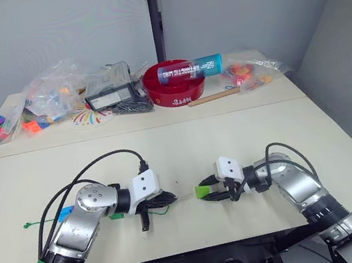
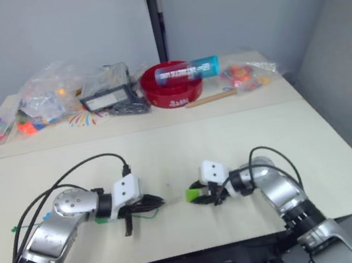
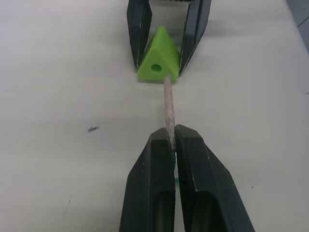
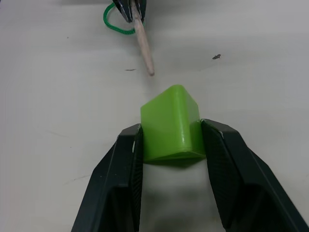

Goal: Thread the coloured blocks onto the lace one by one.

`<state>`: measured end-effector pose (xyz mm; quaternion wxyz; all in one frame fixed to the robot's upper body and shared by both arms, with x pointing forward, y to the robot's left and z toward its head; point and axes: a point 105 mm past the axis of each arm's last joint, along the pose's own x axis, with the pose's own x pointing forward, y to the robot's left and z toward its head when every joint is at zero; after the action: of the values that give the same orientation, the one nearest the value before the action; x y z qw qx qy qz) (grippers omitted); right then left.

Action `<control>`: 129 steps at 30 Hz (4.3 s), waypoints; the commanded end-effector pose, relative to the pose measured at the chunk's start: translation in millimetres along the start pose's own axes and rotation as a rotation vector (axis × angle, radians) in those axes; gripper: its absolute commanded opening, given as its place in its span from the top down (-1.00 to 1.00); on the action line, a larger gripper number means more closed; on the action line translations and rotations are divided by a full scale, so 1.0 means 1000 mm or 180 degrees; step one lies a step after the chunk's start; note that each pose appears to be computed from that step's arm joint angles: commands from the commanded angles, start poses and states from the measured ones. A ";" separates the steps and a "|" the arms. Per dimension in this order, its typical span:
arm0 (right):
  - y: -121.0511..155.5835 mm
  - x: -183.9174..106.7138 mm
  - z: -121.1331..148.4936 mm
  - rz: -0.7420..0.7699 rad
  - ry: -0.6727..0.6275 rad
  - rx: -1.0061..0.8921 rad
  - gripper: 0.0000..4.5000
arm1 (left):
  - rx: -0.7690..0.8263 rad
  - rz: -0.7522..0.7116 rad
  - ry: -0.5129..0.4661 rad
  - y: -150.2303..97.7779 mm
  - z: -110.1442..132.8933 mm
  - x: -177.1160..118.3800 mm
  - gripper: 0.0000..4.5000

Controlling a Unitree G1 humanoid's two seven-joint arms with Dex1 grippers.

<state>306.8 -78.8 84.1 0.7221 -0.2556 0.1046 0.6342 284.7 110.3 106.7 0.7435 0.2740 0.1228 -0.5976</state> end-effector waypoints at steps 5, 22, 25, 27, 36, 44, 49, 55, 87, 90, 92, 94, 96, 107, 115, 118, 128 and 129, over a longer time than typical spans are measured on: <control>0.009 -0.001 -0.014 0.0202 0.0441 -0.0069 0.40 | 0.0164 0.0016 -0.0016 0.003 0.015 0.005 1.00; 0.010 0.003 -0.011 0.0213 0.0640 0.0050 0.40 | 0.0191 -0.0003 0.0170 0.003 0.023 0.015 1.00; 0.011 0.003 -0.011 0.0213 0.0647 0.0064 0.40 | 0.0197 0.0003 0.0169 0.003 0.025 0.017 1.00; 0.012 0.004 -0.011 0.0215 0.0648 0.0071 0.40 | 0.0204 0.0014 0.0170 0.005 0.026 0.018 1.00; 0.012 0.003 -0.010 0.0198 0.0658 0.0082 0.40 | 0.0234 -0.0014 0.0158 0.005 0.029 0.021 1.00; 0.015 0.003 -0.010 0.0203 0.0662 0.0104 0.40 | 0.0260 -0.0072 0.0183 0.003 0.030 0.028 1.00; 0.015 0.004 -0.009 0.0187 0.0670 0.0125 0.40 | 0.0264 -0.0118 0.0180 0.002 0.028 0.037 1.00; 0.017 0.006 -0.006 0.0191 0.0663 0.0137 0.40 | 0.0323 -0.0139 0.0150 0.001 0.035 0.049 1.00; 0.019 0.007 -0.001 0.0059 0.0631 0.0225 0.40 | 0.0017 -0.0189 -0.0141 0.011 0.020 0.007 -0.44; 0.019 0.006 0.000 0.0038 0.0624 0.0229 0.40 | 0.0020 -0.0179 -0.0151 0.012 0.018 0.008 -0.44; 0.018 0.006 0.000 0.0030 0.0626 0.0226 0.40 | 0.0031 -0.0168 -0.0134 0.012 0.016 0.011 -0.44; 0.018 0.007 0.000 0.0027 0.0629 0.0223 0.40 | 0.0023 -0.0162 -0.0141 0.011 0.014 0.015 -0.44; 0.018 0.006 0.000 0.0025 0.0632 0.0221 0.40 | 0.0028 -0.0159 -0.0133 0.011 0.013 0.017 -0.44; 0.020 0.006 0.001 0.0003 0.0657 0.0215 0.40 | -0.0066 -0.0147 0.0067 0.007 -0.014 0.032 0.95; 0.022 0.006 0.001 0.0005 0.0689 0.0225 0.40 | 0.0076 -0.0113 -0.0148 0.010 0.009 0.038 0.98; 0.021 0.006 0.000 0.0003 0.0706 0.0229 0.40 | 0.0127 -0.0152 -0.0175 0.008 0.015 0.039 0.98; 0.022 0.009 0.002 0.0027 0.0712 0.0216 0.40 | 0.0184 -0.0140 -0.0256 0.008 0.029 0.053 0.98; 0.022 0.010 0.003 0.0028 0.0707 0.0212 0.40 | 0.0173 -0.0143 -0.0263 0.008 0.030 0.055 0.98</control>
<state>294.6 -71.1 90.1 0.7268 -0.2997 0.1810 0.5909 302.2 58.7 96.7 0.7288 0.2618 0.1012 -0.6245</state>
